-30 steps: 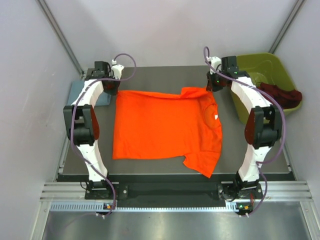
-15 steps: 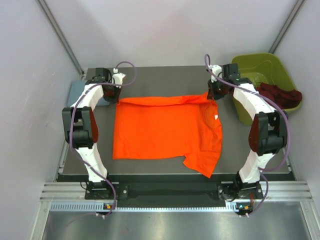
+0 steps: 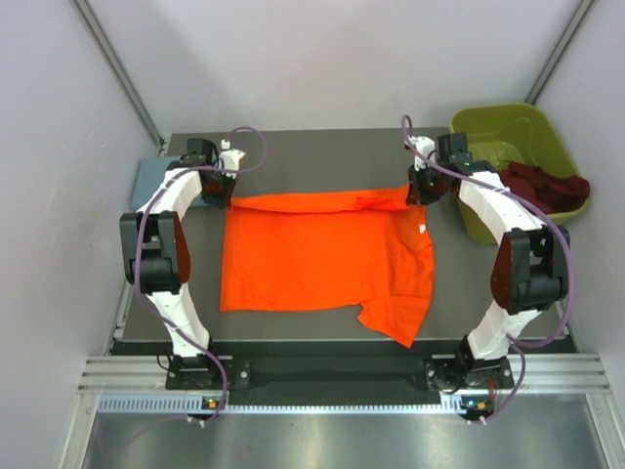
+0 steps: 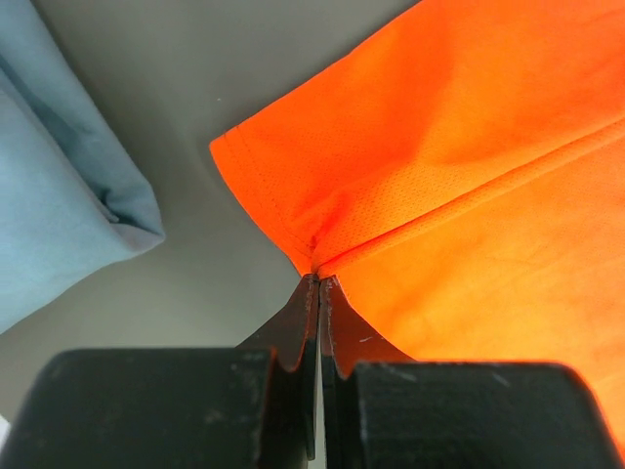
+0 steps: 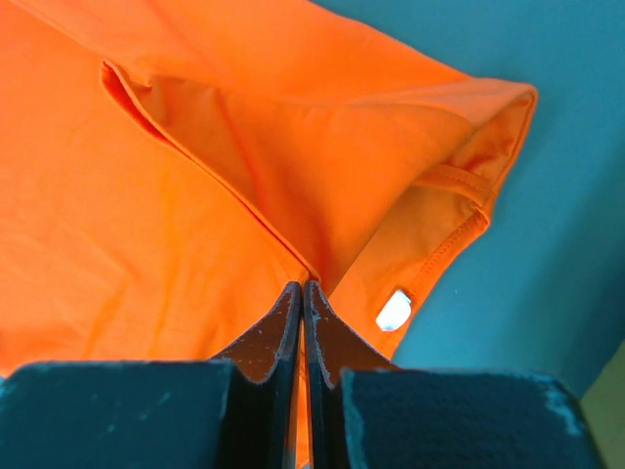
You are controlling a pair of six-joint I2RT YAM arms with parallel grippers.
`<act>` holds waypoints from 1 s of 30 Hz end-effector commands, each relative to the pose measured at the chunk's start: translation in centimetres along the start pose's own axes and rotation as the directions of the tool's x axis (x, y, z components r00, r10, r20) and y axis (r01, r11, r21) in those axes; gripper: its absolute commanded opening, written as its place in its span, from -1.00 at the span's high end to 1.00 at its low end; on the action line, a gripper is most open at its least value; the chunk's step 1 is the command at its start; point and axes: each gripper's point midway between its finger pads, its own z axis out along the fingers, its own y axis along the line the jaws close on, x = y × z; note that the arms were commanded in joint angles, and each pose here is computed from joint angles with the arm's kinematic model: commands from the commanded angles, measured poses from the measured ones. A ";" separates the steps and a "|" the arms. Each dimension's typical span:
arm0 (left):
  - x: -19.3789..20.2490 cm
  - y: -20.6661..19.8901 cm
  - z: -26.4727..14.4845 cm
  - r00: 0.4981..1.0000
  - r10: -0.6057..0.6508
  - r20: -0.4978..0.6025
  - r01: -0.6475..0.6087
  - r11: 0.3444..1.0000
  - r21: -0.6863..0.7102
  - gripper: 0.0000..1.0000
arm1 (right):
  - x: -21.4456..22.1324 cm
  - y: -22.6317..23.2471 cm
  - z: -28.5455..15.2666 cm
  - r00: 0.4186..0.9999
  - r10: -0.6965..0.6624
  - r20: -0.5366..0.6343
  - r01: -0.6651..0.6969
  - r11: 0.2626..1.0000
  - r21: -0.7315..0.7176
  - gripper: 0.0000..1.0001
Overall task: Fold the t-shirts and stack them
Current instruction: Fold the tshirt
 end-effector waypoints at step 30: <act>2.9 -1.9 -1.9 0.997 -0.060 -0.041 0.061 0.998 0.027 1.00 | 2.5 2.3 -1.5 1.000 0.000 0.007 0.001 0.999 -0.044 1.00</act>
